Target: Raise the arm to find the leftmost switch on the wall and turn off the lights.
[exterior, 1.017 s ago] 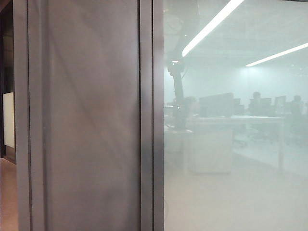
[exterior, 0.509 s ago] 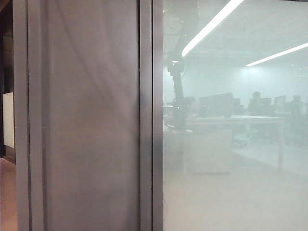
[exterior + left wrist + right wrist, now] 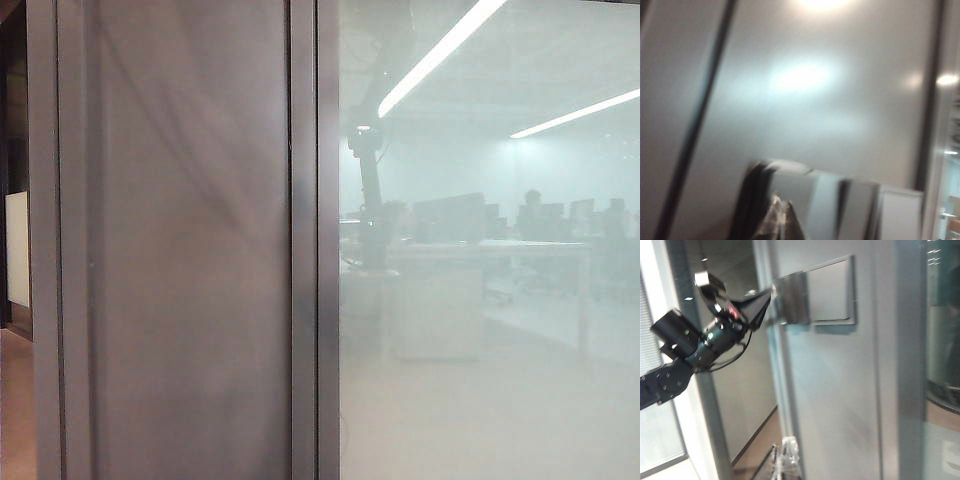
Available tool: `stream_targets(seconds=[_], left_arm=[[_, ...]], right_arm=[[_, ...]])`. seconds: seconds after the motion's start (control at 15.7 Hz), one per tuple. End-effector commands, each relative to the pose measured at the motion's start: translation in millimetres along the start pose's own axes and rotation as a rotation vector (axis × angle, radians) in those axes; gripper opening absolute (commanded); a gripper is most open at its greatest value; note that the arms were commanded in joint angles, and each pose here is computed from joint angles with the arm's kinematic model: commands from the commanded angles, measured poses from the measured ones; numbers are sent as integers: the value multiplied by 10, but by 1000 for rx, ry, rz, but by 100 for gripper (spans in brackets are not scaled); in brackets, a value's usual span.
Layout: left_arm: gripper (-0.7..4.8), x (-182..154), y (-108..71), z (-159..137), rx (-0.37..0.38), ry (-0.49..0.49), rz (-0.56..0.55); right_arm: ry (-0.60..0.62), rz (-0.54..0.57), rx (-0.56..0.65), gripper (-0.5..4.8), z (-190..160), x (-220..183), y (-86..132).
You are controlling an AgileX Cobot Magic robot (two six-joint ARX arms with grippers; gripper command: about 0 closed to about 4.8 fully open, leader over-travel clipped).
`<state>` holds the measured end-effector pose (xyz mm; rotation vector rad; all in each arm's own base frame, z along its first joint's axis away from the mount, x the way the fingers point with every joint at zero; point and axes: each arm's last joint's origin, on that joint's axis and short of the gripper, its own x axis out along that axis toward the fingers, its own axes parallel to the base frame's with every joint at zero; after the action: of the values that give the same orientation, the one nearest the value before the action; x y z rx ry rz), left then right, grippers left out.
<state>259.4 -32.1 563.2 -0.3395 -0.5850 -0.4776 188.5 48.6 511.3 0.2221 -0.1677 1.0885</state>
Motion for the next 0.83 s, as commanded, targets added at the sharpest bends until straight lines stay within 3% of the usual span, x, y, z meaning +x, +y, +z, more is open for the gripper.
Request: stream_targets(seconds=[0.06, 0.51, 0.83], left_arm=[[-6, 1, -10, 32, 11, -24, -4], [-6, 26, 3, 24, 16, -61, -15], [-6, 90, 63, -73, -22, -52, -17]], right_arm=[[-23, 2, -7, -6, 39, -8, 28], [-77, 71, -40, -6, 70, 89, 151], [-76, 86, -14, -6, 63, 109, 174]])
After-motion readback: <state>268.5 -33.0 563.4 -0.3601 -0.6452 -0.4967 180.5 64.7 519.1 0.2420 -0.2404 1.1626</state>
